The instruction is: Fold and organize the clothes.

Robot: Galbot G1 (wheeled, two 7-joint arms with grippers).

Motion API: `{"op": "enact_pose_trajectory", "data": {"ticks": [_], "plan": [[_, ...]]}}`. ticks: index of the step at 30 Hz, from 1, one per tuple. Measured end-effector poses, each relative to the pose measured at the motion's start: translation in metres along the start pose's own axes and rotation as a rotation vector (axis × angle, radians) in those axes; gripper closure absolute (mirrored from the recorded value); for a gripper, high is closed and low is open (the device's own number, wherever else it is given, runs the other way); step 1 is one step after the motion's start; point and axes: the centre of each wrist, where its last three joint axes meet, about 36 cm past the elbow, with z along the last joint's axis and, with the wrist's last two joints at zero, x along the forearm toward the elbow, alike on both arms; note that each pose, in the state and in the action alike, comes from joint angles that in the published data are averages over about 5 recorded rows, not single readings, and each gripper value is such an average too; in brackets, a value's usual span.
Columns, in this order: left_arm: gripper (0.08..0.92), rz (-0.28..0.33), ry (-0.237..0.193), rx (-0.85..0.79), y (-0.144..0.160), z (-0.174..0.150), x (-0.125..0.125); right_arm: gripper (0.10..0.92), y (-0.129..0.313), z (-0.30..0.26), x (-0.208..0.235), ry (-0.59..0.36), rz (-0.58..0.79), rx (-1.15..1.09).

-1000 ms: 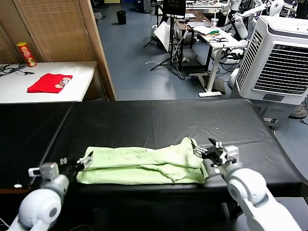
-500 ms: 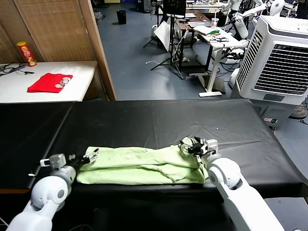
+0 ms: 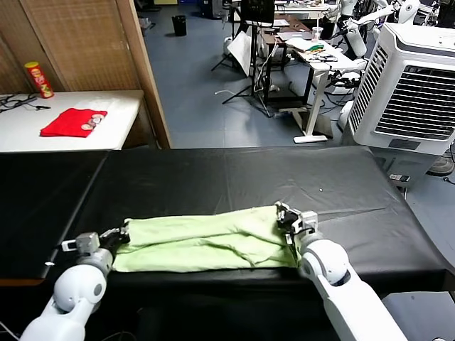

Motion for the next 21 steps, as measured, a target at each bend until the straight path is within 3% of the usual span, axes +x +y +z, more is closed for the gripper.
{"op": "enact_pose_trajectory", "data": {"ticks": [4,8,12,15,19,21], "plan": [[0.869,0.004,-0.028,-0.011,-0.006,-0.004,0.003,0.831,-0.001,0.002,0.004,0.003,-0.030,-0.005],[0.791,0.004,-0.044,-0.026,-0.008,-0.008,0.005,0.624,-0.006,0.000,0.011,-0.001,-0.038,-0.003],[0.596,0.004,-0.049,-0.037,-0.005,-0.012,0.011,0.392,-0.011,-0.004,0.023,-0.013,-0.042,-0.006],[0.428,0.002,-0.053,-0.042,-0.002,-0.014,0.016,0.269,-0.014,-0.007,0.034,-0.025,-0.045,-0.009],[0.245,0.004,-0.054,-0.031,0.001,-0.016,0.027,0.227,-0.015,-0.010,0.051,-0.044,-0.052,-0.012],[0.219,0.008,-0.053,-0.016,0.002,-0.014,0.033,0.225,-0.013,-0.010,0.058,-0.052,-0.058,-0.015]]}}
